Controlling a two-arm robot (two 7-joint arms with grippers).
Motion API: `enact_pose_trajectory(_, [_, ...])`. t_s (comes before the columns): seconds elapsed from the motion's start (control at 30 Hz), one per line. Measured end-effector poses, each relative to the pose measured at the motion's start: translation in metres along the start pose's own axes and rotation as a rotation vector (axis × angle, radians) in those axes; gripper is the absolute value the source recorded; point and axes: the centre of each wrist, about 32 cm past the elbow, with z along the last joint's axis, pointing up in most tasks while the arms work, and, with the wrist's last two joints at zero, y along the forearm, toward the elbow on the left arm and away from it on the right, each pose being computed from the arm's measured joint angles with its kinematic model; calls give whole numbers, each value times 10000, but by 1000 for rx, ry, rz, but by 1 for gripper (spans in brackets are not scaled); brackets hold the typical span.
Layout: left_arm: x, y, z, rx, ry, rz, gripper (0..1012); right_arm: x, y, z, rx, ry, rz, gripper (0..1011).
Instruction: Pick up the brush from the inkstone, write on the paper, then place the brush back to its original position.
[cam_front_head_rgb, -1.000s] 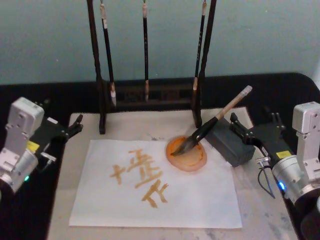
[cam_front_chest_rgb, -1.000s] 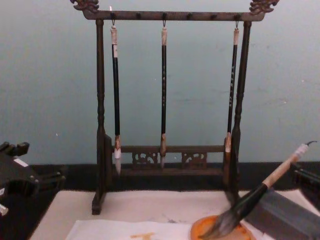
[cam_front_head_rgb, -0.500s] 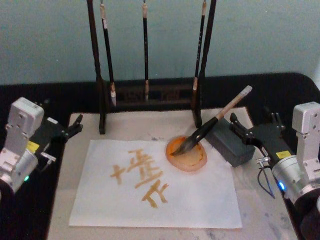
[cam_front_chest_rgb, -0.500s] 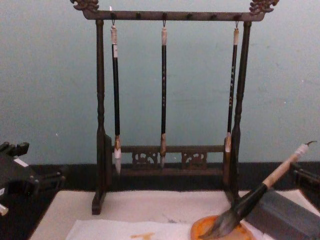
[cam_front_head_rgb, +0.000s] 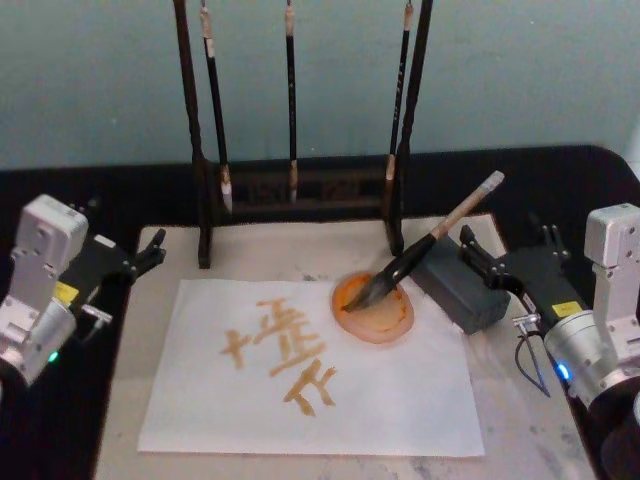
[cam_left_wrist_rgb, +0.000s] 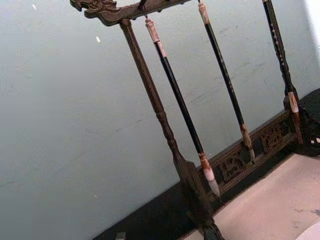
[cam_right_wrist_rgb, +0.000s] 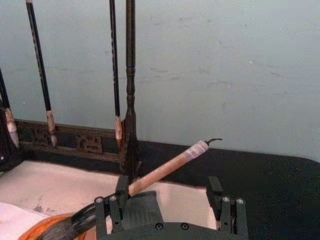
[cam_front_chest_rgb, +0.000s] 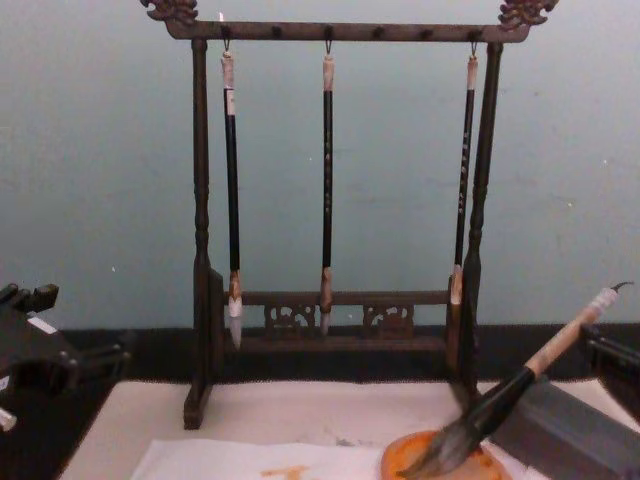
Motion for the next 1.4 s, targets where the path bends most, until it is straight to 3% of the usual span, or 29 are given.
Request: enact_pose_trajectory(1.4, [0,0,0,0,0,0,1010,0,0,0,0,0,0,1000])
